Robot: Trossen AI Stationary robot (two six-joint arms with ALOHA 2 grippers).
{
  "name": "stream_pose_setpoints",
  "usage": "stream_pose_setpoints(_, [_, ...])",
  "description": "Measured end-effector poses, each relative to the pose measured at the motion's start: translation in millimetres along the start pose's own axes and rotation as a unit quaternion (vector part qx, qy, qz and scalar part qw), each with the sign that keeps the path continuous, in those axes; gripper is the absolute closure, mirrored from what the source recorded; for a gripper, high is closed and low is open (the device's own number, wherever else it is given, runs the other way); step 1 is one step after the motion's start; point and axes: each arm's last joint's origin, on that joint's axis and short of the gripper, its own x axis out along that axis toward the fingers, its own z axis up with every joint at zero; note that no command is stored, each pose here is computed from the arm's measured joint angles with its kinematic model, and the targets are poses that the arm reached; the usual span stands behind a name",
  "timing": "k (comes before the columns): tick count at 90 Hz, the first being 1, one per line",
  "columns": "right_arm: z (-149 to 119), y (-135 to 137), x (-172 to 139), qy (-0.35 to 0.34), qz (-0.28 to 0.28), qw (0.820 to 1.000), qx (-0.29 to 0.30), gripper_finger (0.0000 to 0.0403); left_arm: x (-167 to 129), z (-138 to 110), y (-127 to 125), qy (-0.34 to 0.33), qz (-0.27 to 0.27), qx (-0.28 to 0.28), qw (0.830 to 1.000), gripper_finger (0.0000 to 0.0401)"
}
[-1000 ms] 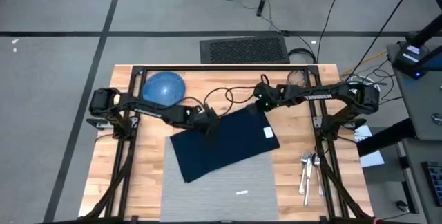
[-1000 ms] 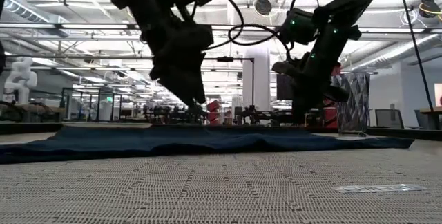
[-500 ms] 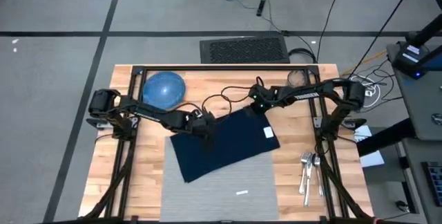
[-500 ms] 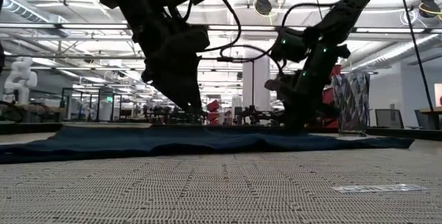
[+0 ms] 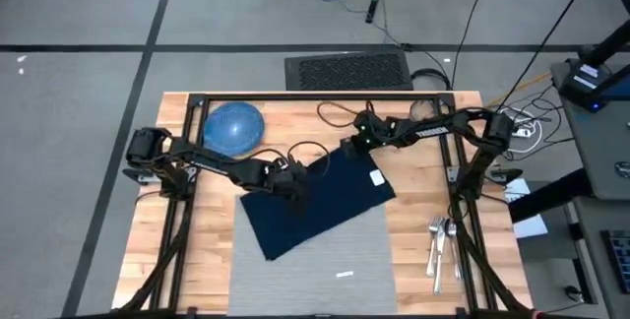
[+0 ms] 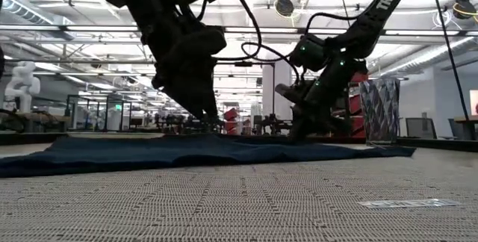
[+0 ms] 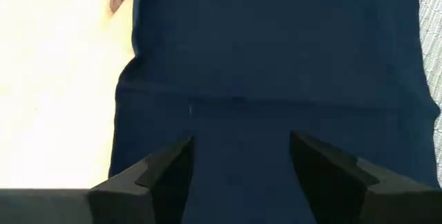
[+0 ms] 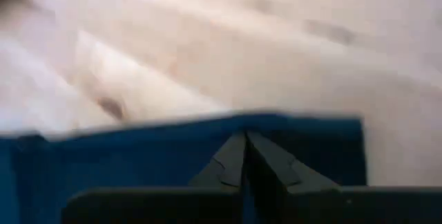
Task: Set table place
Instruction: Fold the dark blue napkin
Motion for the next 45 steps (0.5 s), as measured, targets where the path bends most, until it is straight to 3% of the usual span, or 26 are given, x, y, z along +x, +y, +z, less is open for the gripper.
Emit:
stream_pose_setpoints(11, [12.0, 4.0, -1.8, -0.04, 0.042, 0.998, 0.01, 0.0403, 0.2, 0.5, 2.3, -0.01, 0.023, 0.0, 1.0, 0.018])
stream_pose_setpoints(22, [13.6, 12.7, -7.7, -0.031, 0.091, 0.995, 0.011, 0.0403, 1.0, -1.0, 9.3, 0.005, 0.05, 0.004, 0.999, 0.018])
stream_pose_setpoints(36, [-11.1, 27.3, -12.2, 0.037, 0.094, 0.995, -0.017, 0.0403, 0.9, -7.4, 19.4, 0.053, 0.081, 0.041, 0.994, 0.018])
stream_pose_setpoints(45, [-34.9, 36.9, -13.1, 0.084, 0.077, 0.992, -0.046, 0.0403, 0.4, -10.9, 21.4, 0.083, 0.071, 0.055, 0.992, 0.018])
